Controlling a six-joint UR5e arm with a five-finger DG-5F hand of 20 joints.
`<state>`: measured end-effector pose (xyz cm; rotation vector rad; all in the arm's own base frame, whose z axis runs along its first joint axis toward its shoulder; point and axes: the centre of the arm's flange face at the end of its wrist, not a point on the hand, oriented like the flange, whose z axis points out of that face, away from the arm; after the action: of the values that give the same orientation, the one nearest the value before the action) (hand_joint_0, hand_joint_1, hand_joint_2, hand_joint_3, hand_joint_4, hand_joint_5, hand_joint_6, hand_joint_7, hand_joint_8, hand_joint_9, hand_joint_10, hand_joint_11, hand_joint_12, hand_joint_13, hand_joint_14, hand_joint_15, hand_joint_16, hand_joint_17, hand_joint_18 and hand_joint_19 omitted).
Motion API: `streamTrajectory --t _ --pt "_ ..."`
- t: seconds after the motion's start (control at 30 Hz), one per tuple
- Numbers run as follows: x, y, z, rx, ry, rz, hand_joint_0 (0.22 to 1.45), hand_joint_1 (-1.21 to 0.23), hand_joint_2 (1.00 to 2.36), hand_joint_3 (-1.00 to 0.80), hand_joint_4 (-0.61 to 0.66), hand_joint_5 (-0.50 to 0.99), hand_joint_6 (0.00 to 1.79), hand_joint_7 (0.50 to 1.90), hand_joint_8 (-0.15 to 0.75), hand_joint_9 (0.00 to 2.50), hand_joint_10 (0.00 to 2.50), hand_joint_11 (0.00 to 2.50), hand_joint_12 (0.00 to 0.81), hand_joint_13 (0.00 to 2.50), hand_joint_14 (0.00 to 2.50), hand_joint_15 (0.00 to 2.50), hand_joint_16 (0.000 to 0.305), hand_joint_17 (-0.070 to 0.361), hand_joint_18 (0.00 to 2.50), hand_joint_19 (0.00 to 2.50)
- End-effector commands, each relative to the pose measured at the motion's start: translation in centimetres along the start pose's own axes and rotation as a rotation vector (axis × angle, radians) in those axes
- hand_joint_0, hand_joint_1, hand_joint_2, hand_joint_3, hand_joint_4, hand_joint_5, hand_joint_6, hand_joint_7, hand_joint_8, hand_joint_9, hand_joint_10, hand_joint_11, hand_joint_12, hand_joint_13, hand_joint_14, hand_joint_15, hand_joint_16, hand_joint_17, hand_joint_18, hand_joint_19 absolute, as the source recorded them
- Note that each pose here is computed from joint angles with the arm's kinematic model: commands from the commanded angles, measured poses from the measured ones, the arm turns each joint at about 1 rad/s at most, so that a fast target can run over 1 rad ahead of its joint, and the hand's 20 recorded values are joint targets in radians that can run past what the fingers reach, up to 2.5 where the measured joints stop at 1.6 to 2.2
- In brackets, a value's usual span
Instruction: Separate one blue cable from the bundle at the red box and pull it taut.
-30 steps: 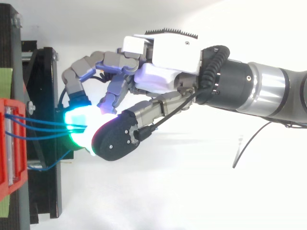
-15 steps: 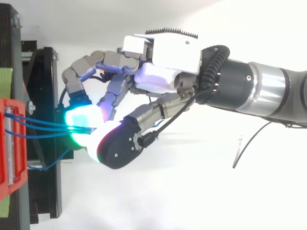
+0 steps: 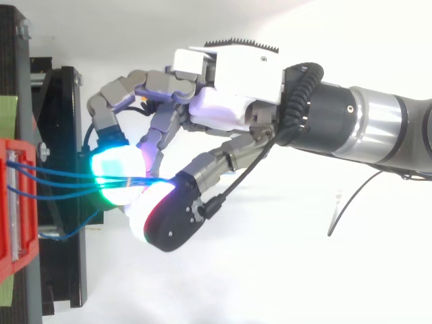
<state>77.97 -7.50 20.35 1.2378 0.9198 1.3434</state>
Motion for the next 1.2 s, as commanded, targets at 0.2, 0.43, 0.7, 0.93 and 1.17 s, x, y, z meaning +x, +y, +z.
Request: streamTrajectory --t 0.2,0.43,0.7,0.93,1.17 --pt "0.04 -0.13 -0.02 0.002 0.001 -0.002 0.5 -0.76 1.0 -0.5 0.0 -0.14 0.8 1.19 0.33 1.24 0.03 1.29 0.416 1.02 0.03 0.69 0.055 0.124 0.93 0.83" --pt "-0.04 0.03 0.03 -0.003 0.0 -0.003 0.55 -0.62 1.0 -0.5 -0.02 -0.12 0.74 1.26 0.312 1.25 0.03 1.28 0.408 1.02 0.03 0.7 0.052 0.116 0.91 0.86" --pt "0.07 0.01 0.03 -0.003 0.001 -0.001 0.58 -0.55 1.0 -0.5 -0.04 -0.1 0.72 1.27 0.303 1.28 0.03 1.28 0.4 1.03 0.03 0.69 0.05 0.112 0.92 0.86" --pt "-0.04 0.03 0.03 -0.003 0.0 0.0 0.43 -0.57 1.0 -0.5 0.05 -0.1 0.7 1.25 0.363 1.32 0.03 1.24 0.457 1.07 0.02 0.68 0.063 0.142 1.02 0.81" --pt "-0.05 0.02 0.01 -0.002 0.0 0.002 0.43 -0.84 1.0 -0.5 0.08 -0.11 0.71 1.26 0.36 1.27 0.03 1.25 0.443 1.04 0.02 0.68 0.063 0.141 0.98 0.79"
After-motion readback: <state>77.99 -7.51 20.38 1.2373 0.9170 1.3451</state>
